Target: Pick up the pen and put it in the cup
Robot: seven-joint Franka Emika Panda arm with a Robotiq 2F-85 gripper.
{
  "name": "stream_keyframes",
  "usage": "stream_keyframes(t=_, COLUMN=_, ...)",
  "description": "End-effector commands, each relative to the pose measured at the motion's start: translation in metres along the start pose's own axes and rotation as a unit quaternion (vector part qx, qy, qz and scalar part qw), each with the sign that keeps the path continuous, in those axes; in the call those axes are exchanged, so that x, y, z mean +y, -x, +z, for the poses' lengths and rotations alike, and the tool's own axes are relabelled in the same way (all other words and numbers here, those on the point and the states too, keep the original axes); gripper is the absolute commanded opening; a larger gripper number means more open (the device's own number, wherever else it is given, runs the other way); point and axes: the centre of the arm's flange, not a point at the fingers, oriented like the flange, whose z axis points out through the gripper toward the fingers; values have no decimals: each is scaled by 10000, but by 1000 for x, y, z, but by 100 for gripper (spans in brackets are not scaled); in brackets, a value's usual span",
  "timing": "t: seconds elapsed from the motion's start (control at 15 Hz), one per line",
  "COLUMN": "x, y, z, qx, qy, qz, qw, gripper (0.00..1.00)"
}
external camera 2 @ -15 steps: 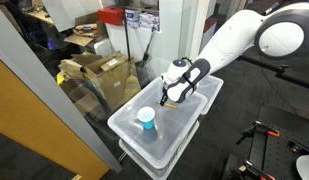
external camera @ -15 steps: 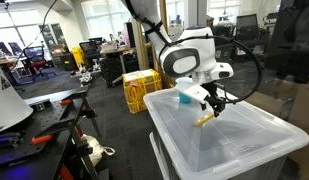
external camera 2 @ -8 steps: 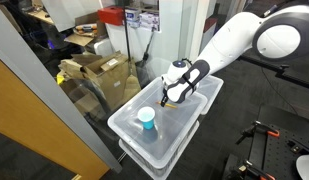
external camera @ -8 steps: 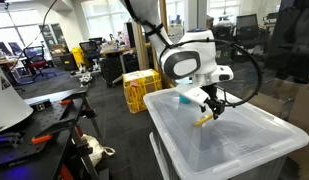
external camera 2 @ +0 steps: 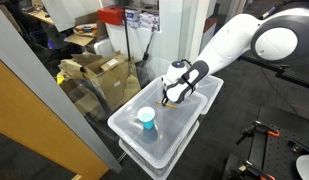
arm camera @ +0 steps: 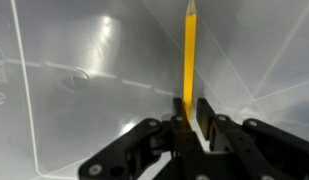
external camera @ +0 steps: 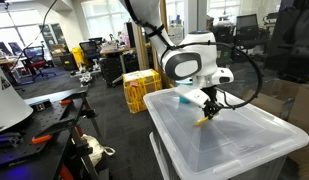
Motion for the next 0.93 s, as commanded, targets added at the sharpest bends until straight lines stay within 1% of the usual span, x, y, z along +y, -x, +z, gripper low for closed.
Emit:
stream_keyframes(t=0.0, x=4, y=-8, z=0, qx=-82, qy=-54, qz=53, qw=9999, gripper=0)
stream_keyframes(t=0.27, x=2, y=-9, z=-3, qx=-16, qy=14, qz=54, qw=10000, gripper=2)
stream_keyframes(t=0.73, x=-5, y=-20, z=-20, qx=428, qy=366, qz=-22, qw=9984, gripper=2)
stream_keyframes(t=0.87, x=-8, y=-24, z=-25, qx=474, qy=423, qz=-13, qw=9980, gripper=2)
